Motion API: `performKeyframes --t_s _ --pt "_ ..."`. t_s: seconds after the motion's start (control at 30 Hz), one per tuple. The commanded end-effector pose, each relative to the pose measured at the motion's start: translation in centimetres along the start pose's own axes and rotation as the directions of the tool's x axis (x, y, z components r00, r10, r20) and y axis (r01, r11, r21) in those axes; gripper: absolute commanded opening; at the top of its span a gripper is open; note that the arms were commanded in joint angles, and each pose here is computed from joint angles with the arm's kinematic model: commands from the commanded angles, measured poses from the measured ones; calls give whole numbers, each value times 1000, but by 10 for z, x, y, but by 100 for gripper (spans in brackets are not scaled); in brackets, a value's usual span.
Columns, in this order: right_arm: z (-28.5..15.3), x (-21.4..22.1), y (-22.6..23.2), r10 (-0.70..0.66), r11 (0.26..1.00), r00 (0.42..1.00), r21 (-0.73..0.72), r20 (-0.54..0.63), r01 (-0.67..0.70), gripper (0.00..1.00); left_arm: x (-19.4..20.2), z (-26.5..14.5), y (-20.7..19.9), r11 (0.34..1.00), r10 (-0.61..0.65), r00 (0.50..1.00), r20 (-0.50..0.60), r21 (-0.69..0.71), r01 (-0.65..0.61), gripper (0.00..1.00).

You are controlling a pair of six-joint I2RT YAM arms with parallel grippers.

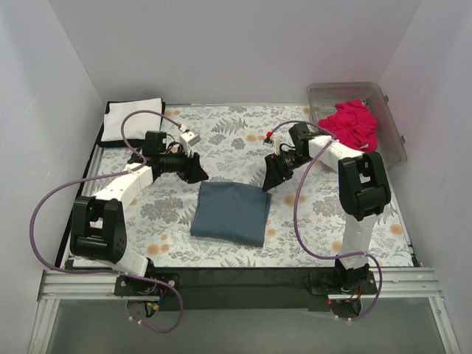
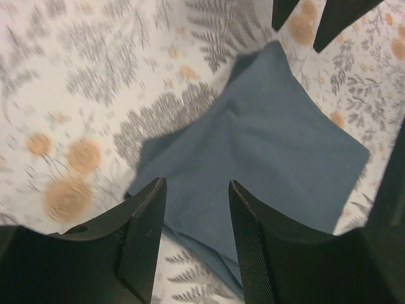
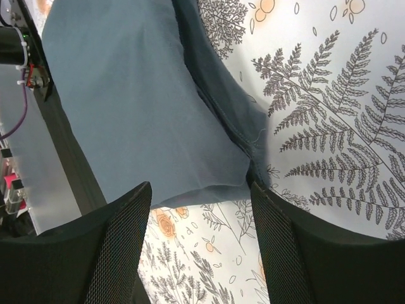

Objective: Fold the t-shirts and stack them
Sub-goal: Fold the tshirt

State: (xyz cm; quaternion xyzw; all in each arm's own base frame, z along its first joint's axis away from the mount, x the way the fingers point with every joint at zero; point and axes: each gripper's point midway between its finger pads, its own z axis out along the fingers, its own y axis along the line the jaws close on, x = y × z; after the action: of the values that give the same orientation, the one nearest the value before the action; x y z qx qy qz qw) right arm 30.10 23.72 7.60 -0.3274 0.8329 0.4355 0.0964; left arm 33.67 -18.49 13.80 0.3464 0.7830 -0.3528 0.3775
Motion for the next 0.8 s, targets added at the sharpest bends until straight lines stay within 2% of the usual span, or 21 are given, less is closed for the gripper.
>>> performKeyframes --t_s 0.0,0.13,0.53,0.77 --pt "-7 -7 3 -60 998 998 38 26 59 70 28 -4 -17 971 -225 971 -77 62 230 43" --pt "1 -3 0 -57 998 998 25 18 57 68 41 1 0 951 -299 948 -106 53 306 45" --pt "21 3 2 -50 998 999 -24 -14 49 63 52 16 30 932 -360 925 -122 5 364 48" --pt "26 10 -8 -37 999 999 -1 -40 37 63 53 20 39 923 -384 917 -109 -25 383 50"
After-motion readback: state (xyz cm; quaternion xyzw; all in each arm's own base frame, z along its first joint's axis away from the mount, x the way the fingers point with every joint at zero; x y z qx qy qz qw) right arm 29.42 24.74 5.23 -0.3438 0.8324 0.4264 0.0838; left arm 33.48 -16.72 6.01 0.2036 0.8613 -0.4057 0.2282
